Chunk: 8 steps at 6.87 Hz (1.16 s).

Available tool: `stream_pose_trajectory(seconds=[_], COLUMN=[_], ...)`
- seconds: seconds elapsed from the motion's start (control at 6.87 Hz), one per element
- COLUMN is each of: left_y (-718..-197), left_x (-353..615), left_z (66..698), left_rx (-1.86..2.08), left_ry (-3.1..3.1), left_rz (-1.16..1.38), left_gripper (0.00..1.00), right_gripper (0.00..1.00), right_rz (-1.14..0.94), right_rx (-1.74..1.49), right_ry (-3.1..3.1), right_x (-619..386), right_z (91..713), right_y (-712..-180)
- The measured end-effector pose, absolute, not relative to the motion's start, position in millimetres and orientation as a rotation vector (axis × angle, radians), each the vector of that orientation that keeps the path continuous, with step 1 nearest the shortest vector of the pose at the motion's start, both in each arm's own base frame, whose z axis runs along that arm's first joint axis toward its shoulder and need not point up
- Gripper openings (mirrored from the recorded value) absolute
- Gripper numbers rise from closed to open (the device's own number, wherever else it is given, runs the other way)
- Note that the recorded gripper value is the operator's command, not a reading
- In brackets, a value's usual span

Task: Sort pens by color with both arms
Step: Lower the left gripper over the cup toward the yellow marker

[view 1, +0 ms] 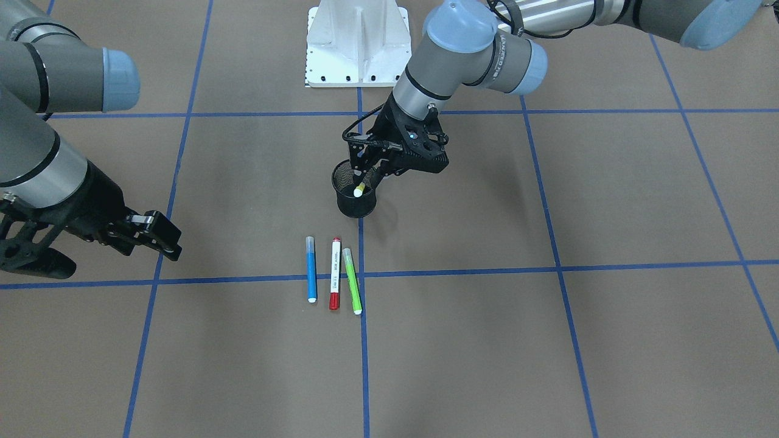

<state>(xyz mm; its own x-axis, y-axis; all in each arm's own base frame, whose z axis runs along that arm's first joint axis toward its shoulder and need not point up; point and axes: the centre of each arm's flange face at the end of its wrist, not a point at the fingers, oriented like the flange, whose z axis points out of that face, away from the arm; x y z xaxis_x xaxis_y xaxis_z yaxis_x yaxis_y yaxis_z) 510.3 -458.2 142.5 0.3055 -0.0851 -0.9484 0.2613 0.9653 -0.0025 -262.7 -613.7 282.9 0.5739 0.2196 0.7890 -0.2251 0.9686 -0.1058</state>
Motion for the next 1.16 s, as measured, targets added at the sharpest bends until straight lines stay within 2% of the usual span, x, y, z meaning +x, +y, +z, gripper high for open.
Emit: stream_pose_trajectory(seconds=[0.29,0.73,1.16], left_y=[-447.1,-401.7,-389.5], left_x=[528.0,530.6,528.1], left_z=[140.2,113.9,105.0], left_rx=[0.242,0.293,0.343], left_ry=[1.193,1.058,0.986], left_rz=[-0.297,-0.323,-0.326], left_gripper=[0.46,0.53,0.58], right_gripper=[0.82,0.83,0.83], right_rz=[0.275,0.278,0.279], right_rx=[0.007,0.008,0.006], right_ry=[-0.918,-0.918,-0.916], right_x=[-254.3,-252.4,-251.9], right_z=[285.9,286.6,289.6], right_y=[-614.2,-613.6,-612.7])
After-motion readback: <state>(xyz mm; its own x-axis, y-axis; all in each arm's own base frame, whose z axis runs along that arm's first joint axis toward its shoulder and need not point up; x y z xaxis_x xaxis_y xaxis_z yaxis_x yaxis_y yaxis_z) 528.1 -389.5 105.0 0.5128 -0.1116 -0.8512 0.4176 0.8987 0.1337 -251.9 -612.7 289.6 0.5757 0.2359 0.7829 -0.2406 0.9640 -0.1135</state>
